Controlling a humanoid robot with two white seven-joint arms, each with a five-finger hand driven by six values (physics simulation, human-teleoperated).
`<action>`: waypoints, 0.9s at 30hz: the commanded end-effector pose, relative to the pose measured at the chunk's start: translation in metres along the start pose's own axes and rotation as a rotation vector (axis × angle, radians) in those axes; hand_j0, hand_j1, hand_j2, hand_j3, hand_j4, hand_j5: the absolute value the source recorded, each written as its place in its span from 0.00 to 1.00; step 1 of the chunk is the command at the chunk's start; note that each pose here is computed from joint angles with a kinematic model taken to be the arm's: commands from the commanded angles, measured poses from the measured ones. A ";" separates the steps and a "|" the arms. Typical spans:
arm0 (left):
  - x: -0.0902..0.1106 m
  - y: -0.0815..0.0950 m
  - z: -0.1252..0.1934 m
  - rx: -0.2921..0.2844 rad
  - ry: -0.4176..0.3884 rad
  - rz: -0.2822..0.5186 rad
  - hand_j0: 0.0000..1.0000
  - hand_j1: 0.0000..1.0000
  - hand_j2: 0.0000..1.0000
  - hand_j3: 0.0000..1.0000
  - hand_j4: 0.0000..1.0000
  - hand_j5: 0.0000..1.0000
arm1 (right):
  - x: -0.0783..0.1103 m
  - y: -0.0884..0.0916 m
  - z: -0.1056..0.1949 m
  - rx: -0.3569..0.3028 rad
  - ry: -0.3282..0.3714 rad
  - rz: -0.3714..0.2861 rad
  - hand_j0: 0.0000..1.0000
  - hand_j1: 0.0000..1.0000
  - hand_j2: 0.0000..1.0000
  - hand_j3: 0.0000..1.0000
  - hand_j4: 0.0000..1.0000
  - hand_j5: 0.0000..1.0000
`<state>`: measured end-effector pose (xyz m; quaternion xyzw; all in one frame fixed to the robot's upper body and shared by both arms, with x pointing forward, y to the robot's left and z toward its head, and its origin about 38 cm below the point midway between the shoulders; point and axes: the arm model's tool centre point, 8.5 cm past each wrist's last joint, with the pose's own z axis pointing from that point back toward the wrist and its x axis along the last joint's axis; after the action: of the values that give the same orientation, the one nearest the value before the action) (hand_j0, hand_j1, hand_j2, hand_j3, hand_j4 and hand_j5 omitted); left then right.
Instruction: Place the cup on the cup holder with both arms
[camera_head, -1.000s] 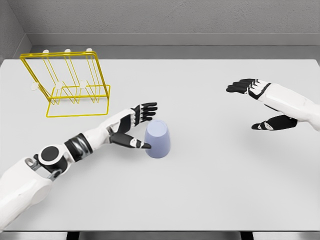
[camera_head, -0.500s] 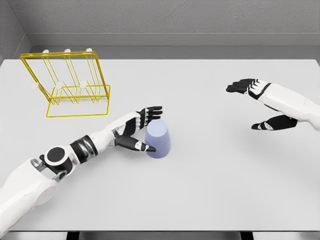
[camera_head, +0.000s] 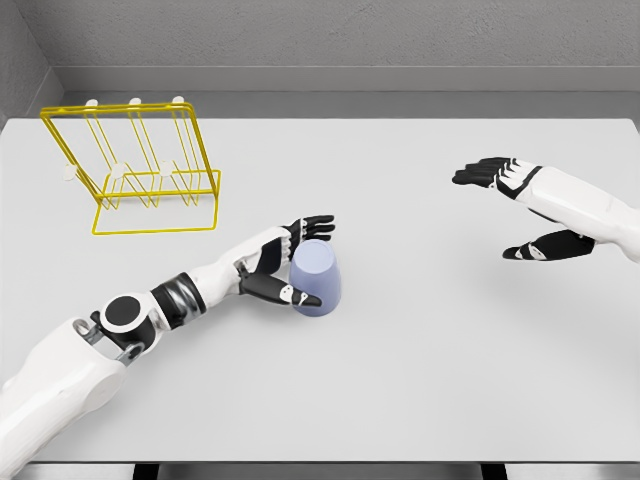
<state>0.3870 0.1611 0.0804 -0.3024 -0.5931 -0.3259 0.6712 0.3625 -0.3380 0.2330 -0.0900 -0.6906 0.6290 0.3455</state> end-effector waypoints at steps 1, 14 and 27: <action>-0.003 0.002 0.001 0.006 0.007 0.007 1.00 1.00 1.00 1.00 1.00 1.00 | 0.000 -0.001 0.000 -0.005 -0.001 -0.006 1.00 1.00 1.00 1.00 1.00 1.00; -0.002 0.002 0.002 0.010 -0.008 0.008 0.64 0.64 0.64 0.64 0.64 0.64 | 0.001 -0.001 0.000 -0.006 -0.004 -0.008 1.00 1.00 1.00 1.00 1.00 1.00; 0.028 0.012 0.009 0.028 -0.078 -0.020 0.66 0.66 0.66 0.66 0.66 0.66 | 0.000 -0.001 0.000 -0.006 -0.003 -0.008 1.00 1.00 1.00 1.00 1.00 1.00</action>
<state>0.3920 0.1700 0.1041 -0.3006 -0.6219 -0.3149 0.6510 0.3624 -0.3379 0.2334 -0.0891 -0.6916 0.6281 0.3453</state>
